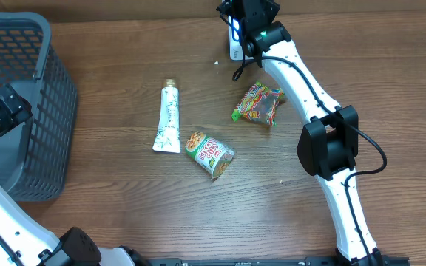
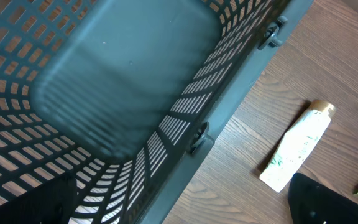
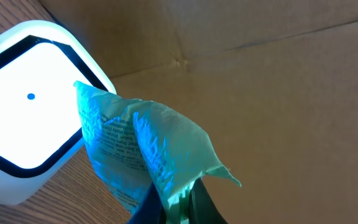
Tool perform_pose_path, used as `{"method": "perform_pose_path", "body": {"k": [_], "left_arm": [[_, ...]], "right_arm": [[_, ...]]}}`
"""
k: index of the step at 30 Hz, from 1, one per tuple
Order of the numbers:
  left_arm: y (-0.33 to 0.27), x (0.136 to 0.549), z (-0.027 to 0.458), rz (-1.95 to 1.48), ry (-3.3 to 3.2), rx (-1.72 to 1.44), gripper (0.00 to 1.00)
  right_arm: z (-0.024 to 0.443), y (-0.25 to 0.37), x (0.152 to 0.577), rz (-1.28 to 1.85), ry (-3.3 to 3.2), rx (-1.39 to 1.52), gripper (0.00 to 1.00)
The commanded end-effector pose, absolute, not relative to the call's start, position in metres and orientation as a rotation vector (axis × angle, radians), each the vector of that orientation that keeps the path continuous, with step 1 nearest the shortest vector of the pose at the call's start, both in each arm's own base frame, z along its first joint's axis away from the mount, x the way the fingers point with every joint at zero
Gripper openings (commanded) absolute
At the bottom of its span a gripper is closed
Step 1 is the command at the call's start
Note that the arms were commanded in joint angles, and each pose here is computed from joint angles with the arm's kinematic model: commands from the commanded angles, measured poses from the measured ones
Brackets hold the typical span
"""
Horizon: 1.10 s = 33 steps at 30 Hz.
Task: Scan the item barcode
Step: 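Hold the wipes pack barcode in front of the scanner window, then carry the wipes pack to the right and release it on table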
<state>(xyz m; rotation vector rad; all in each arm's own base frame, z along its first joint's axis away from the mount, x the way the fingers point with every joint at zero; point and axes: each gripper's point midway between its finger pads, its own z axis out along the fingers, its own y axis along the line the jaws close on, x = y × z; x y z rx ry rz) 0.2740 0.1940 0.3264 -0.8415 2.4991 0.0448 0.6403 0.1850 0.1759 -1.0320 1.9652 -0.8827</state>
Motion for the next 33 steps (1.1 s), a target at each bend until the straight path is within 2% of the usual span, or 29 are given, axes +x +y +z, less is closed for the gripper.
{"method": "perform_pose_path", "body": {"k": [1,12,21,29,33], "left_arm": [[0.194,0.274,0.328,0.048,2.500,-0.822,0.99],[0.194,0.274,0.328,0.048,2.500,-0.822,1.00],[0.194,0.274,0.328,0.048,2.500,-0.823,1.00],[0.194,0.274,0.328,0.048,2.500,-0.822,1.00],[0.194,0.274,0.328,0.048,2.500,-0.822,1.00]], "right_arm": [[0.185,0.178,0.643,-0.908,1.959,-0.995,0.04],[0.192,0.184,0.641,-0.923,1.942,-0.979,0.04],[0.250,0.182,0.627,-0.857,1.914,-0.868,0.04],[0.327,0.192,0.561,-0.323,1.993,-0.770,0.04],[0.381,0.176,0.505,0.102,2.089,-0.449,0.04]]}}
